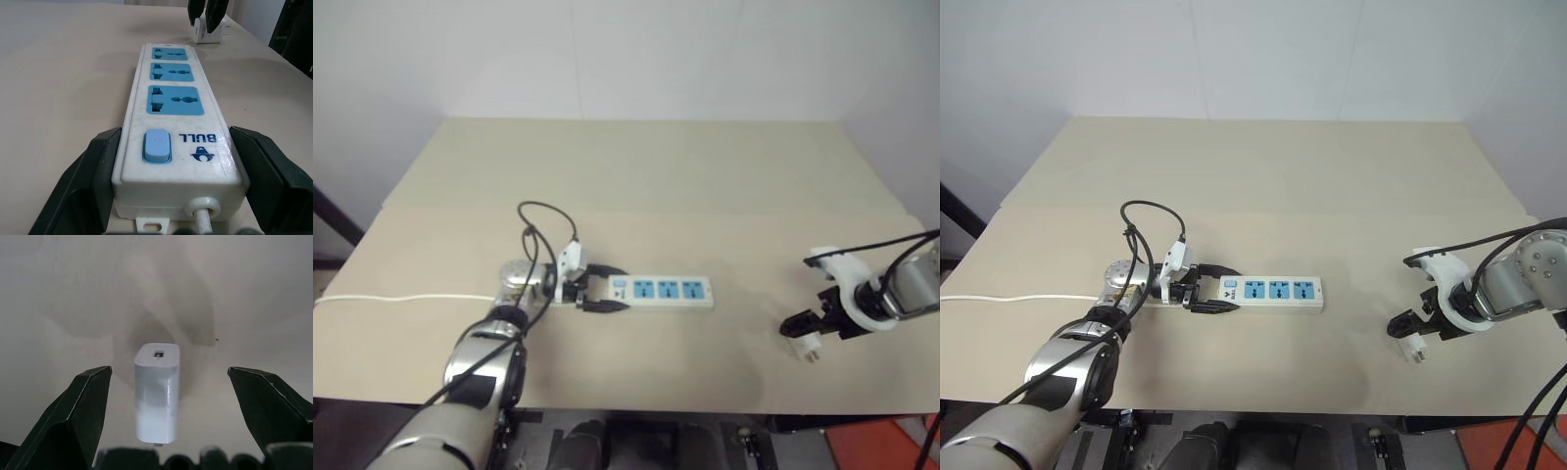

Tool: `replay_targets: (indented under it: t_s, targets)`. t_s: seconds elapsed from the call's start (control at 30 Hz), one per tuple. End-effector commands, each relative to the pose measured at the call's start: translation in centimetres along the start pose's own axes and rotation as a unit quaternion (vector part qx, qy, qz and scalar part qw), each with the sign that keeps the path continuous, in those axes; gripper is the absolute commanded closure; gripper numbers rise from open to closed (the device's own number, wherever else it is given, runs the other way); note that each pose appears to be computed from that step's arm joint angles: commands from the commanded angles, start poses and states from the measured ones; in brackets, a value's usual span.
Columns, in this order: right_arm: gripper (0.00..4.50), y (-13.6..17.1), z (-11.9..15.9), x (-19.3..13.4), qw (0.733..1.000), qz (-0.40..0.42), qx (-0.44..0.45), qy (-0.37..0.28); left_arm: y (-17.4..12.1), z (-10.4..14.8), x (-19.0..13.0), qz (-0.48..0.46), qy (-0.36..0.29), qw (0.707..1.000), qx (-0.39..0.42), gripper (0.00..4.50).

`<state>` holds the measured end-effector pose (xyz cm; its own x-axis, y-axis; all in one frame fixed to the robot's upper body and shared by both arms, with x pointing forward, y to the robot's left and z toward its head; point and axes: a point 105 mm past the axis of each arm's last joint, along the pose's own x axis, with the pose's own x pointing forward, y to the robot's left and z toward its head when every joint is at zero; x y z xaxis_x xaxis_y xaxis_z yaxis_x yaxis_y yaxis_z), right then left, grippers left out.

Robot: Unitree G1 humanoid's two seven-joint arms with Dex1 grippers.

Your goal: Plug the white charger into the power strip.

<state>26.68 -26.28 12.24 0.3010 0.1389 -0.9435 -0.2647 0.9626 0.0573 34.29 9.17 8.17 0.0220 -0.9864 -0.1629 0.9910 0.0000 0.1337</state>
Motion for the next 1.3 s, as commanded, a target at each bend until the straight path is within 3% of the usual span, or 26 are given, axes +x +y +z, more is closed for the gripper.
replay_targets:
  t_s: [0.03, 0.1, 0.33, 0.37, 0.7, 0.8, 0.9, 1.13, 1.3]
  targets:
    - [0.37, -0.1, 0.4, -0.5, 1.000, -0.001, 0.005, -0.013, -0.7, -0.7, 0.4, -0.024, 0.023, 0.999, 0.003, 1.25]
    - [0.87, 0.0, 0.3, -0.4, 1.000, 0.003, 0.005, -0.009, -0.7, -0.7, 0.4, -0.023, 0.023, 0.999, 0.003, 1.25]
    - [3.24, 0.2, 0.2, 0.1, 1.000, 0.008, 0.008, -0.005, -0.7, -0.8, 0.2, -0.021, 0.024, 0.999, 0.003, 1.25]
    - [3.40, 0.2, 0.3, 0.1, 1.000, 0.009, 0.008, -0.004, -0.7, -0.8, 0.2, -0.020, 0.024, 1.000, 0.002, 1.25]
    - [3.40, 1.0, 0.7, -1.2, 0.999, 0.011, -0.036, -0.019, -0.6, -0.5, 0.3, -0.019, 0.018, 1.000, 0.004, 1.25]
    - [3.40, 2.2, 1.6, -3.3, 0.994, 0.010, -0.093, -0.053, -0.5, -0.4, 0.4, -0.025, 0.023, 0.999, 0.007, 1.25]
    - [3.40, 3.7, 3.3, -5.5, 0.981, 0.014, -0.145, -0.128, -0.5, -0.3, 0.4, -0.029, 0.028, 0.999, 0.008, 1.25]
    - [3.40, 5.9, 6.2, -7.5, 0.915, 0.088, -0.181, -0.350, -0.3, 0.0, 0.2, -0.032, 0.032, 0.999, 0.014, 1.25]
    - [3.40, 6.6, 7.9, -7.7, 0.821, 0.178, -0.206, -0.502, -0.4, 0.1, 0.1, -0.036, 0.031, 0.999, 0.015, 1.25]
